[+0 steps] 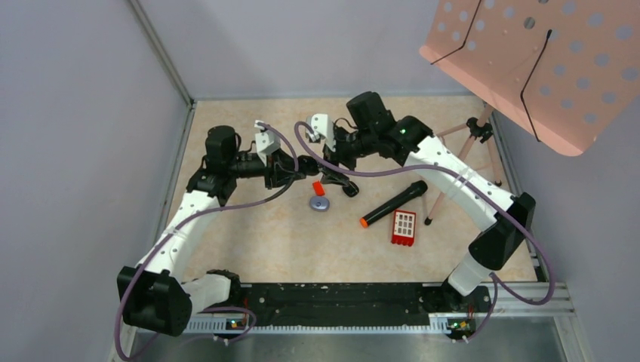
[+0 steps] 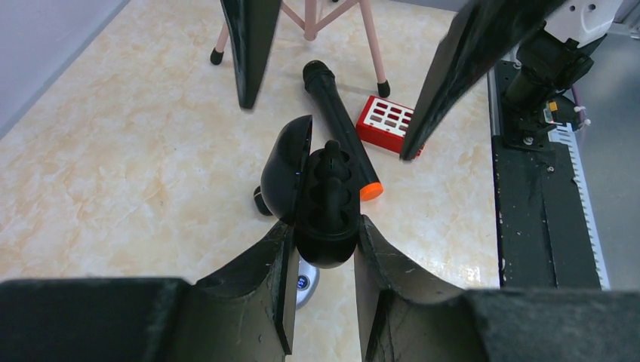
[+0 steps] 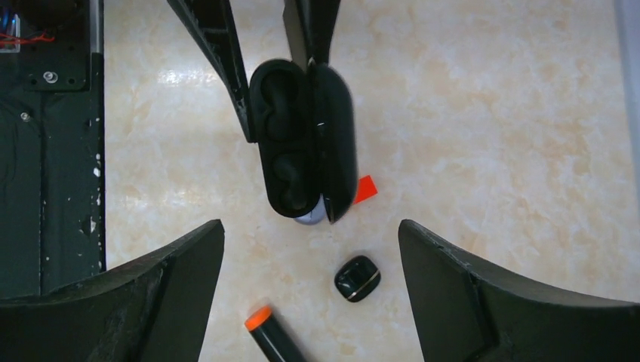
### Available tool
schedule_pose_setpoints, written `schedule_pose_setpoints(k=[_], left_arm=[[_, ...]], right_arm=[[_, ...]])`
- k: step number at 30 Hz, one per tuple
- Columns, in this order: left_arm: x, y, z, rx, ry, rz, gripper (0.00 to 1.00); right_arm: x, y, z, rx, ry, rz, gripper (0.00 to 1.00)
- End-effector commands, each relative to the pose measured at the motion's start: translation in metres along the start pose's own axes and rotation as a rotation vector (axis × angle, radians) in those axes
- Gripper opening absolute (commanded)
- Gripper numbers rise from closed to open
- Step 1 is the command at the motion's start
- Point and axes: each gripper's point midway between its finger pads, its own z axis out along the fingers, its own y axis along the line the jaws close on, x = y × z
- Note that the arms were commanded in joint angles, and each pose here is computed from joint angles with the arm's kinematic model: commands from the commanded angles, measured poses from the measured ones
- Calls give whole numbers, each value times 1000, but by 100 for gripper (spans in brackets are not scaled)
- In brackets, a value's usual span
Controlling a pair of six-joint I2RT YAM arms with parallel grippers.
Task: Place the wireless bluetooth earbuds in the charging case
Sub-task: Close the charging case.
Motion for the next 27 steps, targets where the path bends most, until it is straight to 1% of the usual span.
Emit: schedule_pose_setpoints(k=[1,6,8,13,18,20,24,27], left_arm=[[-34,-2,-4,-11,-45,93,0],[-44,27,-4,-166,-89,-10,0],[-41,35,-3,-203,-87,-61,0],[-30,41,-4,-235,-75,-173,0],[-26,35,-2,-199,-84,-192,0],[-24,30,0,-166,-81,-196,0],[-23,17,2,-74,-76,-175,0],[-19,15,3,-59,-55,-175,0]], right_arm=[[-21,4,-3,-5,-136,-97,85],[-25,16,4,-40,-143,-133,84],[-28,14,0,-11,-147,-145,84],[-28,4,-19,106,-141,-160,84],[-4,-1,-22,168,-70,-150,84],[0,-6,-21,191,-65,-123,83],[-5,-22,-14,210,-91,-78,84],[-19,-20,-4,153,-140,-99,84]])
